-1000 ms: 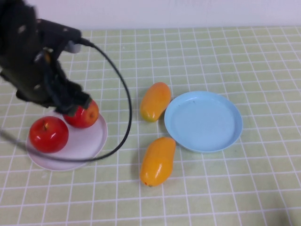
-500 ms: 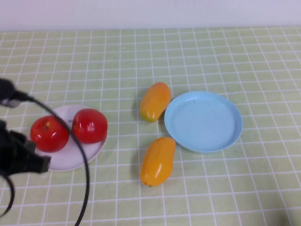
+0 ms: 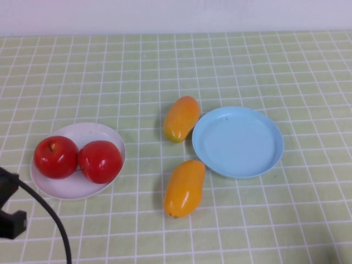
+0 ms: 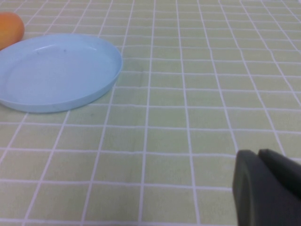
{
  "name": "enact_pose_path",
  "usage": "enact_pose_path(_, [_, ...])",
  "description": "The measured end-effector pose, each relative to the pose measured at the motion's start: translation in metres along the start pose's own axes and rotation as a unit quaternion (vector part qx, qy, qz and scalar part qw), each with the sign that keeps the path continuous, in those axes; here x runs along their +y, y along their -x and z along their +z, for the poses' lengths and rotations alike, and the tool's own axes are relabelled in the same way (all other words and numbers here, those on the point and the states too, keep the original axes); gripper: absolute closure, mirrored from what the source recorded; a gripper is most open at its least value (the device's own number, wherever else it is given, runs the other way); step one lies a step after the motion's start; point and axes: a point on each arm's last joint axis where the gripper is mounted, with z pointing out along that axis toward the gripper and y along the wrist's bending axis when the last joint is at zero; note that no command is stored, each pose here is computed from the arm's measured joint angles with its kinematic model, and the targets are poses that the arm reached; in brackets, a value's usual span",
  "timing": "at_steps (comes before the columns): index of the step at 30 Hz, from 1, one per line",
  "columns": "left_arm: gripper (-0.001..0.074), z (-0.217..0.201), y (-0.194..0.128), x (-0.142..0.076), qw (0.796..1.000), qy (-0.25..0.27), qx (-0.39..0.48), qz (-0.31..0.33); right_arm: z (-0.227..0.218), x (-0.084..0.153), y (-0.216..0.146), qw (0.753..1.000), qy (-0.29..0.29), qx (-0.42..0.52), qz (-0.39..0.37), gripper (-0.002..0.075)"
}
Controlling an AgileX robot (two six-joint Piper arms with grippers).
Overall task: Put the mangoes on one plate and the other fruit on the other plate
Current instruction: Put another type of fruit in the right plate
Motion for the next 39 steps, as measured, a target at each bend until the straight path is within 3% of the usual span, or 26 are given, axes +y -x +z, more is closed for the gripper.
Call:
enact_pose_path(10, [0.0731, -0.006, 0.003, 0.001, 0.985, -0.001, -0.167, 0.035, 0.000, 0.000, 0.000, 1.000, 0.000, 0.000, 0.000, 0.0742])
enact_pose_path(15, [0.0731, -0.009, -0.033, 0.004, 0.968, 0.008, -0.246, 0.055, 0.000, 0.000, 0.000, 1.000, 0.000, 0.000, 0.000, 0.0742])
enact_pose_path(26, [0.0731, 0.005, -0.116, 0.017, 0.928, 0.109, -0.356, 0.004, 0.000, 0.000, 0.000, 1.000, 0.000, 0.000, 0.000, 0.0742])
enact_pose_path(32, [0.0731, 0.020, -0.134, 0.019, 0.938, 0.116, -0.325, -0.005, 0.000, 0.000, -0.001, 1.000, 0.000, 0.001, 0.000, 0.0743])
enact_pose_path(39, [0.0731, 0.031, -0.153, 0.020, 0.971, 0.112, -0.211, -0.017, 0.000, 0.000, -0.001, 1.000, 0.000, 0.002, 0.000, 0.0742])
